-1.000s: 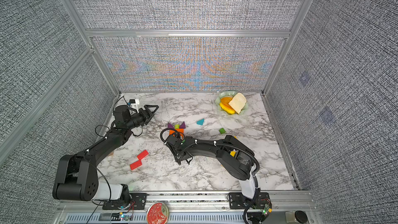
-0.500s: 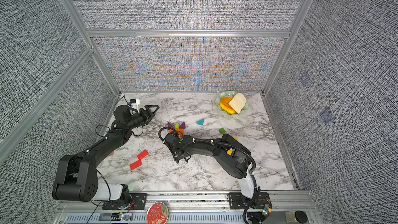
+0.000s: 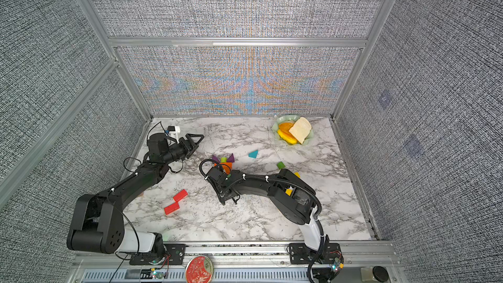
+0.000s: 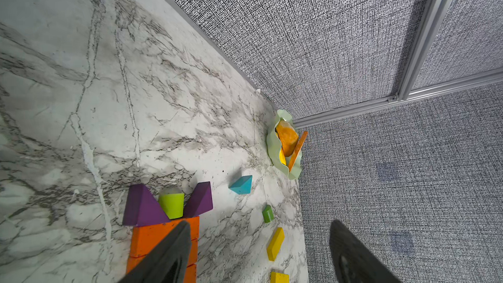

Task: Assemble a carrot with building blocks
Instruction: Assemble the building block at the center of the board.

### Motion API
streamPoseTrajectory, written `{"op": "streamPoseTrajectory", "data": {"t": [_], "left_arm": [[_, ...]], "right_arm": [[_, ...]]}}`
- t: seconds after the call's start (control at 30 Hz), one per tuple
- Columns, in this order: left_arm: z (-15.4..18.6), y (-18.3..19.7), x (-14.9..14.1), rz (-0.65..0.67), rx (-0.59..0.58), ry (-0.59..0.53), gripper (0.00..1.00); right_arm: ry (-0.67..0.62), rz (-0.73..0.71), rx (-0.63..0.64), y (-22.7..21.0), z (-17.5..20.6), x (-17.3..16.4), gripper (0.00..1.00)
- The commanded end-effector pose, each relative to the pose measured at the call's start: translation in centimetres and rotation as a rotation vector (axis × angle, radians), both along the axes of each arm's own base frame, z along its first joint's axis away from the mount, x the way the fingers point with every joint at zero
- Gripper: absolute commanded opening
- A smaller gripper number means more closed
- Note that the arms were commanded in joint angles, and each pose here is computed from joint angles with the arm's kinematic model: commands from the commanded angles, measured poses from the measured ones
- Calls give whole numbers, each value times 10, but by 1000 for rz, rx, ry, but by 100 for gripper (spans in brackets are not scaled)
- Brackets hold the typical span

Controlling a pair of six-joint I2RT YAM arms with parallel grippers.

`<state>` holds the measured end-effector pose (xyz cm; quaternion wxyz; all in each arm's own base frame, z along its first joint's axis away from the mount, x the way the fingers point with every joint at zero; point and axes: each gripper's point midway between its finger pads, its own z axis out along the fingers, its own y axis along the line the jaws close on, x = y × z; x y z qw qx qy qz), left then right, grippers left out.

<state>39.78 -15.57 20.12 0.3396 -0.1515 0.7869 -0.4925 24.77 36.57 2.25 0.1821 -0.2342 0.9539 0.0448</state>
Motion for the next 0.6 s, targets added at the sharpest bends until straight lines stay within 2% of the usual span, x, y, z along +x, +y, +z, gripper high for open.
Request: {"op": "streamPoseTrajectory", "data": {"t": [0.0, 0.57], "left_arm": [[2, -1, 1, -5, 6, -16, 81], [3, -5, 0, -14, -4, -12, 81]], "right_arm": [[4, -6, -22, -5, 0, 1, 35], [12, 4, -15, 4, -2, 6, 35]]}}
